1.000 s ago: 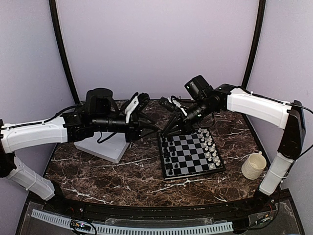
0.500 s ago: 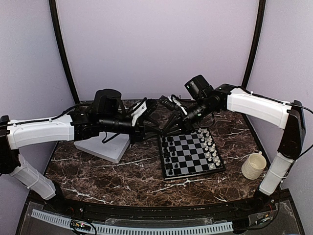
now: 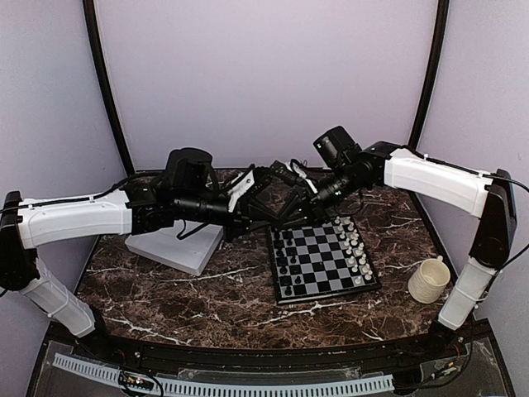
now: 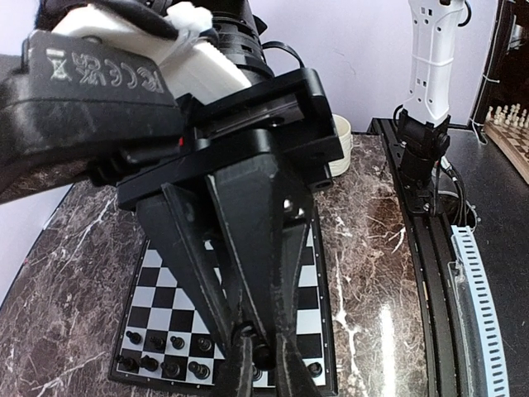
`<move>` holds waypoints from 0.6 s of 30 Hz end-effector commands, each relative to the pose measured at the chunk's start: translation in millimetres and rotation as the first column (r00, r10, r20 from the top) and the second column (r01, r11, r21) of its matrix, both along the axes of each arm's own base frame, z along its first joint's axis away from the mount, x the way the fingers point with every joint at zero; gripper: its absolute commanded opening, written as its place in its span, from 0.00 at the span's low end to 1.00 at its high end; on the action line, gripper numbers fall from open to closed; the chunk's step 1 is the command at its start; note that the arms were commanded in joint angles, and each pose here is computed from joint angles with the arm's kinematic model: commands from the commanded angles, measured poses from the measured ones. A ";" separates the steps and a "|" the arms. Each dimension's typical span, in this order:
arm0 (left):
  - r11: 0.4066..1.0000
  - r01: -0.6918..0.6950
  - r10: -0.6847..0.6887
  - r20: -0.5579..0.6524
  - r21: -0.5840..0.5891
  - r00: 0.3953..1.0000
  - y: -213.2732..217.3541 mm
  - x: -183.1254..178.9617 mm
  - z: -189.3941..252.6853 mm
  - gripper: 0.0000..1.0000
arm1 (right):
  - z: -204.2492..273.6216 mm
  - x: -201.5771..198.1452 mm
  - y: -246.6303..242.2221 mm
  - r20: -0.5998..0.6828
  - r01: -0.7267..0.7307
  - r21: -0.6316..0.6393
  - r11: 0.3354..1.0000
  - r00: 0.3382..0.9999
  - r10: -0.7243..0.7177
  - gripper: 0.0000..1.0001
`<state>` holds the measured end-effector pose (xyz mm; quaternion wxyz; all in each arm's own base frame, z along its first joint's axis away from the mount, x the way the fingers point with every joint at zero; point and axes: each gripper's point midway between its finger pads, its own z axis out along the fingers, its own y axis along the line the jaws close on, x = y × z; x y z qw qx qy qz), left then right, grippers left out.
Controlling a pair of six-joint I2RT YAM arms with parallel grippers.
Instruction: Set up the chess pieces on the board
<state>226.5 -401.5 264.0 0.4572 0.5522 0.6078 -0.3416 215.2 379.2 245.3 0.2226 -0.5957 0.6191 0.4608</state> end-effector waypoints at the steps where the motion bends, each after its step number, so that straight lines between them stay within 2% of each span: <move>1: 1.000 0.010 -0.011 -0.007 -0.013 1.000 -4.4 0.2 10.3 0.08 | 4.5 0.7 -1.4 0.017 0.003 0.018 1.000 1.000 -0.003 0.05; 4: 1.000 -0.006 0.006 -0.016 -0.003 1.000 -5.8 4.2 7.7 0.05 | 3.1 2.1 -4.1 0.039 0.015 0.005 1.000 0.999 -0.015 0.13; 10: 0.998 -0.042 0.045 -0.057 0.051 0.997 -10.6 14.8 3.1 0.04 | -10.8 13.4 -44.6 0.153 0.088 -0.096 0.991 0.986 -0.073 0.47; 13: 0.990 -0.029 0.048 -0.128 0.141 0.991 -16.0 18.1 -20.6 0.03 | -19.6 26.4 -81.0 0.176 0.171 -0.131 0.976 0.973 -0.147 0.53; 14: 0.990 -0.022 0.040 -0.129 0.139 0.991 -20.3 19.4 -13.9 0.03 | -21.0 30.7 -93.7 0.175 0.204 -0.130 0.970 0.968 -0.180 0.54; 15: 0.983 -0.007 0.037 -0.165 0.183 0.986 -21.8 18.3 -29.2 0.03 | -21.0 40.4 -110.3 0.182 0.256 -0.124 0.959 0.956 -0.232 0.54; 18: 0.974 0.032 0.010 -0.187 0.222 0.982 -33.6 12.8 -35.3 0.03 | -22.6 60.8 -150.0 0.199 0.393 -0.102 0.914 0.908 -0.369 0.55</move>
